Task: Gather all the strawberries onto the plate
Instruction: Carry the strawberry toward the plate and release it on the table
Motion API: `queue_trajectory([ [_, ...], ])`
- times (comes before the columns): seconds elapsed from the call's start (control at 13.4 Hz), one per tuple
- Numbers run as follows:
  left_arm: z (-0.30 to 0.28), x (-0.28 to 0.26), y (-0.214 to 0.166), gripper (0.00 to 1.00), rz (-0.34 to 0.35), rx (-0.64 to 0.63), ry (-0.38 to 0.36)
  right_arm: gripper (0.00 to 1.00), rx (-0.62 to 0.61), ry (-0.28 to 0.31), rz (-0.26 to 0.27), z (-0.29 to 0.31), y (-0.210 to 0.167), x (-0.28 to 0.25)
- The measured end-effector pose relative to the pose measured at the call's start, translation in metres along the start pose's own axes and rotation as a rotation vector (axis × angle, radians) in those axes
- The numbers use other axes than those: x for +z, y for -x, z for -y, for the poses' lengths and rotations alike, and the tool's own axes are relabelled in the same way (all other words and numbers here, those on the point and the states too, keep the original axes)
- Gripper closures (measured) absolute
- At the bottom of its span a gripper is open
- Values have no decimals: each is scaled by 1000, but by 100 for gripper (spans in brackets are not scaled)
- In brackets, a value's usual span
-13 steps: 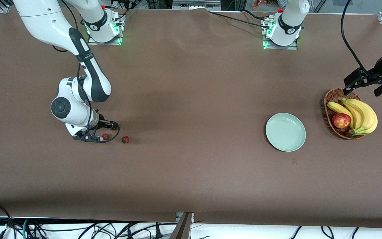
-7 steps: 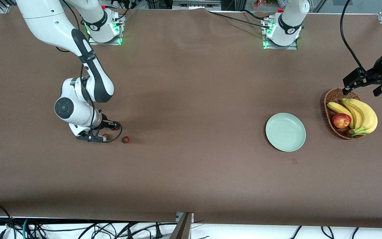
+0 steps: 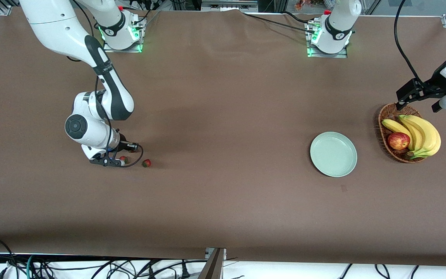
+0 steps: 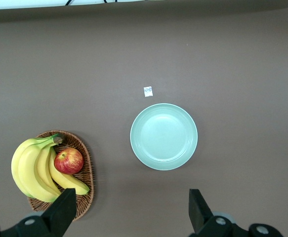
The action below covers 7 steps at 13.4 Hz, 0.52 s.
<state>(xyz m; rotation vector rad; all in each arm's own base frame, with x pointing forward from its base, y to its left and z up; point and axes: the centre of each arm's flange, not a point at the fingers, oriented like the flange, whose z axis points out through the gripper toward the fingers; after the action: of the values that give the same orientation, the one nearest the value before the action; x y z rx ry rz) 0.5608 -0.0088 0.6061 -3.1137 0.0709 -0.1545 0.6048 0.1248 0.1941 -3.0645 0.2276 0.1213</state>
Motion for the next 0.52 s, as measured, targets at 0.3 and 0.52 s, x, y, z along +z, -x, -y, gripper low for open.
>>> queue_trajectory([
  [0.3,0,0,1,0,7,0,0,67,98,-46,15,49,-4,-27],
  [0.52,0,1,1,0,13,1,0,67,214,-122,21,112,2,-47],
])
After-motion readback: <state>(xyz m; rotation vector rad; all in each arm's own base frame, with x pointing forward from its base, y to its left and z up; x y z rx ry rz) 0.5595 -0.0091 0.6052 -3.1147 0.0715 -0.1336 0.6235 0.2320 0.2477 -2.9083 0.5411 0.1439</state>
